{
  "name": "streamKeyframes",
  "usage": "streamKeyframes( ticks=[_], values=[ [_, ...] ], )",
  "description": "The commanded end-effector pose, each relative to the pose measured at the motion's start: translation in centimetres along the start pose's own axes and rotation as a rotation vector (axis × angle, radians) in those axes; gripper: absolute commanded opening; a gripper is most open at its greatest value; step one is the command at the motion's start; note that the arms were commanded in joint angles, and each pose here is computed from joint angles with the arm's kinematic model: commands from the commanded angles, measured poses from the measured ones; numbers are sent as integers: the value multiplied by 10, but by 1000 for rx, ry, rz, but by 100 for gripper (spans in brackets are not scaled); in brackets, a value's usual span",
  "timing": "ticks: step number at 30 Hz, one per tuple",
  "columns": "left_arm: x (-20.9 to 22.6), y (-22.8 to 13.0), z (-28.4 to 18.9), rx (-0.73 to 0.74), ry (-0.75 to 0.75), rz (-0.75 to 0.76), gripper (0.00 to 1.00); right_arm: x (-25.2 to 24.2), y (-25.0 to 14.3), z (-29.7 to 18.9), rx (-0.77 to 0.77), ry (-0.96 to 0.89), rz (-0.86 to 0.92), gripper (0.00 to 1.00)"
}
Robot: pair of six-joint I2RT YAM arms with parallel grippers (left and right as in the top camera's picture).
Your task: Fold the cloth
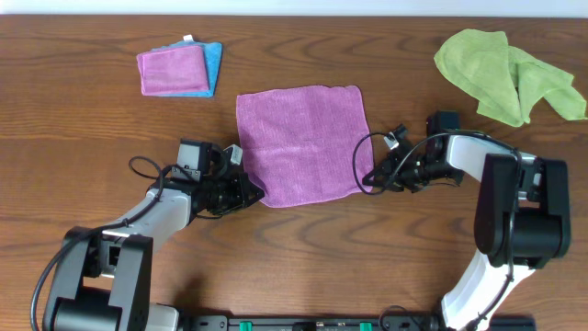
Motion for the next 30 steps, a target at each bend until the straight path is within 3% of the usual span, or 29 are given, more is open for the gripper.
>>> streamKeyframes(
  ticks=[1, 9, 15, 30],
  values=[
    [4, -2, 2, 9, 5, -2, 6, -2, -1, 2, 0, 17, 46, 1],
    [-17, -3, 1, 45, -118, 42, 6, 19, 5, -1, -32, 159, 66, 1],
    [-24, 0, 0, 41, -152, 16, 6, 32, 9, -13, -38, 168, 60, 1],
    [-67, -8, 7, 88, -248, 67, 6, 68, 9, -70, -115, -76, -59, 1]
  ],
)
Point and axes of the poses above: each gripper's point midway between its finger pads, its own z axis out along the fingers, its own x axis along the line the jaws close on, y = z × x, the point moved 3 cm from there along -z, back along the fingers, and after that the axes turned 13 degrees about -z, right-handed, at the moved point
